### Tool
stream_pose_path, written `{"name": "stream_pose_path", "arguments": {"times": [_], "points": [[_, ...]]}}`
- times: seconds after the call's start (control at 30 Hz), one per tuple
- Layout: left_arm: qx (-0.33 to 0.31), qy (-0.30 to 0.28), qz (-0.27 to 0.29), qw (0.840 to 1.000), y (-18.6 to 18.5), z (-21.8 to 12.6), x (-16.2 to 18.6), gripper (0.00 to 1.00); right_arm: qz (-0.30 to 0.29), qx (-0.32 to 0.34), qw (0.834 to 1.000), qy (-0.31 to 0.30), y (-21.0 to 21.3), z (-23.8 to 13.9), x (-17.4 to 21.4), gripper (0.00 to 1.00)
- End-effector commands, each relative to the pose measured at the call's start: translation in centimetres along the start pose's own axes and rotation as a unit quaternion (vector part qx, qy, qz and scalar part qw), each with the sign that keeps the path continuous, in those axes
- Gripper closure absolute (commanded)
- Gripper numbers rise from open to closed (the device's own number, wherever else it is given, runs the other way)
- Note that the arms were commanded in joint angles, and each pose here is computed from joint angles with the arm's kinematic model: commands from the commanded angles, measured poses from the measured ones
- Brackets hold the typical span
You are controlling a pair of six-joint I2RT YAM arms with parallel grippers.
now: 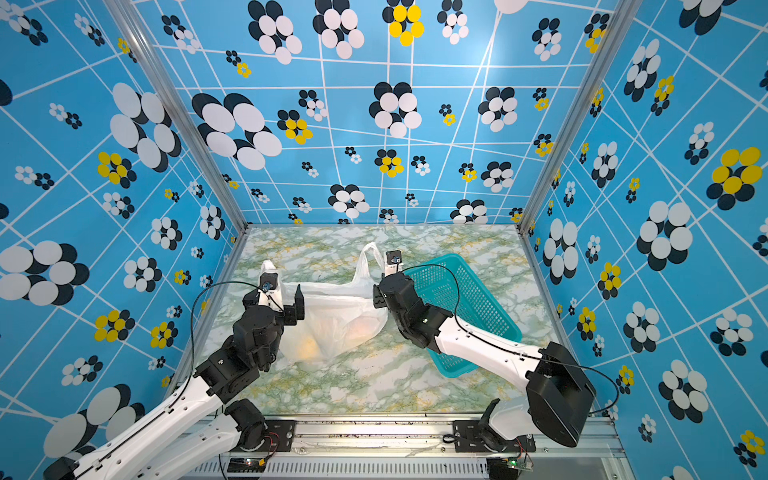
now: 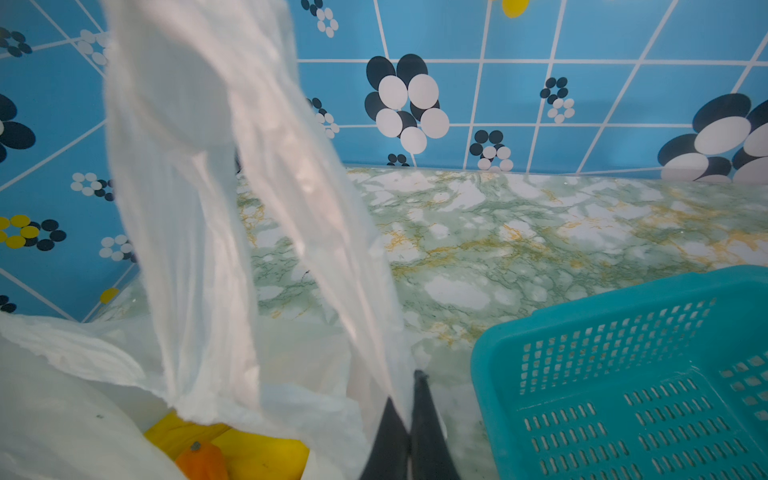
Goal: Untie the knot of the plastic bag and take out the fruit
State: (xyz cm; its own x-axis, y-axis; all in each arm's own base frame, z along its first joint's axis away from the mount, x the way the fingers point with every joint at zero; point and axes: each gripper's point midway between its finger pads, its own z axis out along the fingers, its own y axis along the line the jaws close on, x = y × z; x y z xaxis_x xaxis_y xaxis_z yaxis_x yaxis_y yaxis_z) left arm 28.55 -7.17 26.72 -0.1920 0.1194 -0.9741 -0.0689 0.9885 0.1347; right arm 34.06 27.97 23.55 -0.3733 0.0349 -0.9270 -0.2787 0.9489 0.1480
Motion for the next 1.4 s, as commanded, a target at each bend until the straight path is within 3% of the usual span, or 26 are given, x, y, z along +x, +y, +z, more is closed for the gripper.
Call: {"name": "stream_pose_path", "arguments": {"times": [0.0,0.17,0.33,0.6,0.7,0.83,0.93,1.03,1.13,1.23,1.3,1.37], "points": [[0.005,-0.012,-0.024,1.000,0.5,0.0,-1.8,0.10,0.021,-0.010,1.000,-0.012,0.0,-0.3,-0.5,1.00],[-0.004,-0.014,-0.031,0.999,1.3,0.4,-3.4,0.10,0.021,-0.025,0.999,-0.016,0.5,-0.5,-0.8,1.00],[-0.014,-0.024,-0.039,0.999,2.0,0.4,-4.9,0.03,0.023,-0.044,0.999,-0.020,1.1,-0.6,-1.1,0.92],[-0.010,-0.022,-0.039,0.999,1.6,1.2,-5.2,0.02,0.023,-0.047,0.998,-0.024,1.6,-0.3,-1.6,0.56],[-0.004,-0.025,-0.039,0.999,1.4,1.3,-5.6,0.14,0.019,-0.048,0.998,-0.029,1.8,-0.3,-2.4,0.43],[0.012,-0.037,-0.044,0.998,1.2,1.0,-6.7,0.39,0.004,-0.046,0.998,-0.032,2.5,0.2,-3.8,0.36],[0.023,-0.044,-0.048,0.998,1.0,0.6,-7.4,0.64,-0.004,-0.055,0.998,-0.032,3.5,0.8,-4.5,0.28],[0.029,-0.050,-0.051,0.997,1.0,0.4,-7.8,0.80,-0.008,-0.061,0.998,-0.032,4.3,1.6,-4.9,0.24],[0.032,-0.052,-0.048,0.997,1.0,0.2,-8.0,0.89,-0.016,-0.055,0.998,-0.029,4.7,2.4,-5.1,0.33],[0.039,-0.056,-0.044,0.997,0.8,0.1,-8.2,0.94,-0.023,-0.045,0.998,-0.028,4.7,3.0,-5.4,0.64],[0.041,-0.058,-0.045,0.996,0.8,0.3,-8.3,0.98,-0.024,-0.034,0.999,-0.030,4.4,3.3,-5.8,0.92],[0.042,-0.061,-0.048,0.996,0.9,0.7,-8.5,1.00,-0.022,-0.024,0.999,-0.038,4.1,3.5,-6.5,1.00]]}}
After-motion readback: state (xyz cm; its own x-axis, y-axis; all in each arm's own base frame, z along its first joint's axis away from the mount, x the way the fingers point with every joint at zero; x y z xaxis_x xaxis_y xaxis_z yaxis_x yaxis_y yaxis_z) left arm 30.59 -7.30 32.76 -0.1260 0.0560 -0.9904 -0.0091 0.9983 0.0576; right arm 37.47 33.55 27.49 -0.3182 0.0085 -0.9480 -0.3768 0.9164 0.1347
